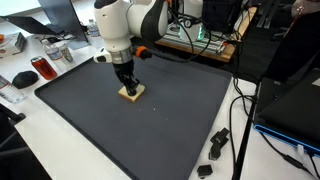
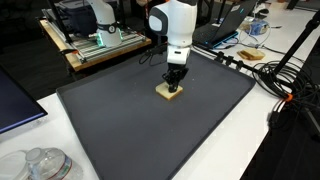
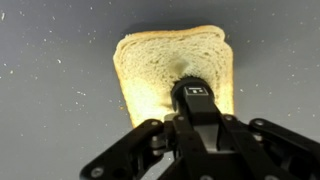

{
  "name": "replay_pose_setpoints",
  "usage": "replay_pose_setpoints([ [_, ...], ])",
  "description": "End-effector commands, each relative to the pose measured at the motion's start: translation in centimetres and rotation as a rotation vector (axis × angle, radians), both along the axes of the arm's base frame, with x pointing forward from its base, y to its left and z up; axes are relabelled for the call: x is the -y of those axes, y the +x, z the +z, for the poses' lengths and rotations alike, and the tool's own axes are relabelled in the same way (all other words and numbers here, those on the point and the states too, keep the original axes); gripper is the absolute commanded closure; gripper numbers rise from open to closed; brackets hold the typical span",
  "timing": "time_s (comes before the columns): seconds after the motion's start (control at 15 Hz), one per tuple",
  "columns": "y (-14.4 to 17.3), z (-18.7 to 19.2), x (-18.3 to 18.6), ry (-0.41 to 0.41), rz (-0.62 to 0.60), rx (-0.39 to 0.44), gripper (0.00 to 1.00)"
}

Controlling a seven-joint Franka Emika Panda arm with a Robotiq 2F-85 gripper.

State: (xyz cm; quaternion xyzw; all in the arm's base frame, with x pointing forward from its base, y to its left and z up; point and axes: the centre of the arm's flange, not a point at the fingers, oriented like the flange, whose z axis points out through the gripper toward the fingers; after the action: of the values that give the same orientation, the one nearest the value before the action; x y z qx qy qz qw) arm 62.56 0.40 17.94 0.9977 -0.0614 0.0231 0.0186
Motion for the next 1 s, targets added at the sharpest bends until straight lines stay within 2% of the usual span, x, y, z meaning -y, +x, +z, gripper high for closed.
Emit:
replay_pose_setpoints([
  [0.0, 0.5, -6.3, 0.1, -0.002, -0.011, -0.068, 0.95],
  [0.93, -0.6, -1.5, 0.4, -0.014, -0.007, -0.036, 0.95],
])
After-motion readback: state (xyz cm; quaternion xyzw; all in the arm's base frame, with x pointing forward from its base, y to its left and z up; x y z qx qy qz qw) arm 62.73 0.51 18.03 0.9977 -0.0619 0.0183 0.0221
